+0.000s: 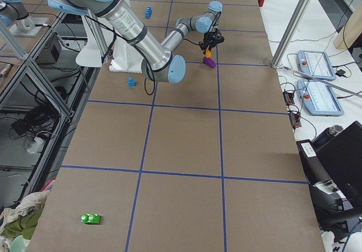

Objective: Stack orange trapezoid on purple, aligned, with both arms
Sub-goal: 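Lower the orange block onto the purple block, aligning it with the right gripper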

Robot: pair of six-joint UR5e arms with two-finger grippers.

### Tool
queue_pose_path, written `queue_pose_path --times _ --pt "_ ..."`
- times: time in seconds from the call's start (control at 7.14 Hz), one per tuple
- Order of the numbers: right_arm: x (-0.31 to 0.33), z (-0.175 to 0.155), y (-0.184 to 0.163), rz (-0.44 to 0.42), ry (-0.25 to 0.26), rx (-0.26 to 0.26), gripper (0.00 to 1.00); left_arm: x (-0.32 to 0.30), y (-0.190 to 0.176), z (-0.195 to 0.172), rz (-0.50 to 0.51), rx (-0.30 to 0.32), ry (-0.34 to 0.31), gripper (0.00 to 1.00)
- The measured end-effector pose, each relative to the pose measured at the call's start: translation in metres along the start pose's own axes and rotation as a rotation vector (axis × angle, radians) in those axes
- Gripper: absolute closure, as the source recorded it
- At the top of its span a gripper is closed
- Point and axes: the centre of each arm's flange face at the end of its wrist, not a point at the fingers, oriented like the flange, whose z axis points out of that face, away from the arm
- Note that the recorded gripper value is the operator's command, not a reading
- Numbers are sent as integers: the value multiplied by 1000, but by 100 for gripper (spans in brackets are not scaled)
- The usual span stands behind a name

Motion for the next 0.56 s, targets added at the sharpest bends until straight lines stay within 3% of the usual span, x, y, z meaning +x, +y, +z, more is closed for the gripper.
queue_pose_path --times 0.56 --pt "-4 6 -1 -29 -31 -2 100 -1 6 7 -5 -13 3 0"
